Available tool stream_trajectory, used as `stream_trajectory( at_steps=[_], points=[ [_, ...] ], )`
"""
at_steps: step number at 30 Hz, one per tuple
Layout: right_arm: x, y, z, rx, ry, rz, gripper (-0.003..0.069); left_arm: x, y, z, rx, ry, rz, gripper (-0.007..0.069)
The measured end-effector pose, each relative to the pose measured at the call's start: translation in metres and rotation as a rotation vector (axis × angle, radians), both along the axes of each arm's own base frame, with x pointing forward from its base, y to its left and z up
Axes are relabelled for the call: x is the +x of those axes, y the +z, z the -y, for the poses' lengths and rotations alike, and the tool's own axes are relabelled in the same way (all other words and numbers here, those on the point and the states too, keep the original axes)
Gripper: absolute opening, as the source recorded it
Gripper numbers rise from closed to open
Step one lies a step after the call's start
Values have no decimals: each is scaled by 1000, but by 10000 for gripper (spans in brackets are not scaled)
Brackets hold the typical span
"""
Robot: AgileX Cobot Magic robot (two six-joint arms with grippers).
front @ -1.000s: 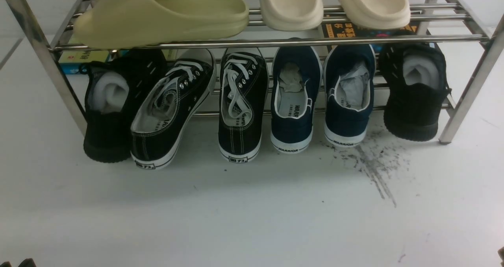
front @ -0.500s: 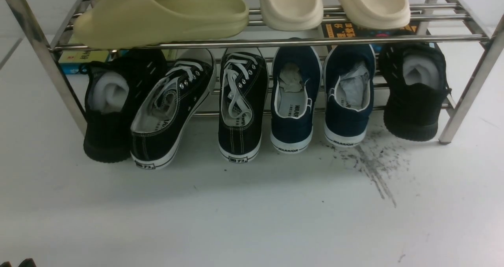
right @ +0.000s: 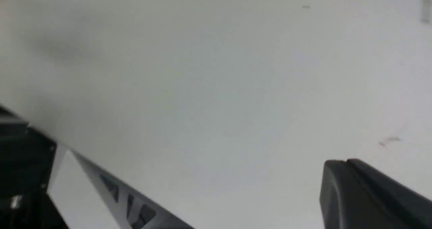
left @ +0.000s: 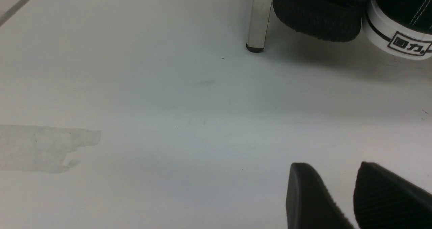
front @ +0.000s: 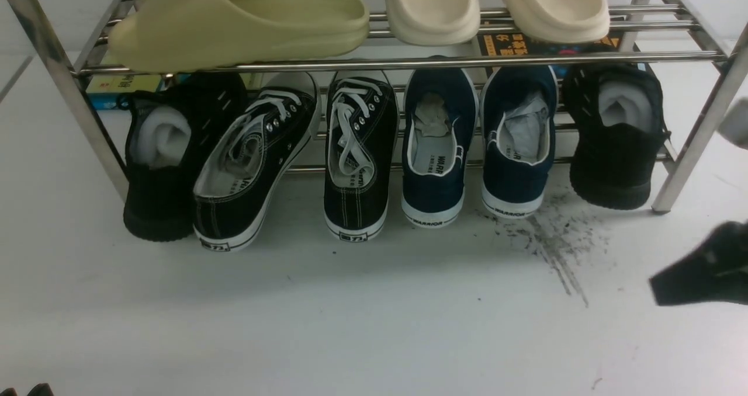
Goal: Take the shoes off the shelf with your hand on the white table.
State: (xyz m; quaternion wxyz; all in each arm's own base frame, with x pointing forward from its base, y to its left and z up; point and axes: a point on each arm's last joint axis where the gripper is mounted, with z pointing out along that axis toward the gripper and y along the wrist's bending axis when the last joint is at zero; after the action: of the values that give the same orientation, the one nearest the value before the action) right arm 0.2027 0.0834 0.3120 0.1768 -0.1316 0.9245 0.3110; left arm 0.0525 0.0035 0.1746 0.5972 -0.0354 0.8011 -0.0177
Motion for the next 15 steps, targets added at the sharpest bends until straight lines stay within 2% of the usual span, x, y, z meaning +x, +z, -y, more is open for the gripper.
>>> stream_trajectory(
  at_steps=[2, 6, 10, 15],
  points=[
    [10, 10, -22, -14, 57, 30, 8, 0, 0, 0, 0, 0, 0, 242],
    [25, 24, -51, -90, 64, 71, 15, 0, 0, 0, 0, 0, 0, 242],
    [39, 33, -66, -163, 12, 98, 29, 0, 0, 0, 0, 0, 0, 242],
    [66, 37, -79, -255, -132, 128, 92, 0, 0, 0, 0, 0, 0, 242]
  ],
)
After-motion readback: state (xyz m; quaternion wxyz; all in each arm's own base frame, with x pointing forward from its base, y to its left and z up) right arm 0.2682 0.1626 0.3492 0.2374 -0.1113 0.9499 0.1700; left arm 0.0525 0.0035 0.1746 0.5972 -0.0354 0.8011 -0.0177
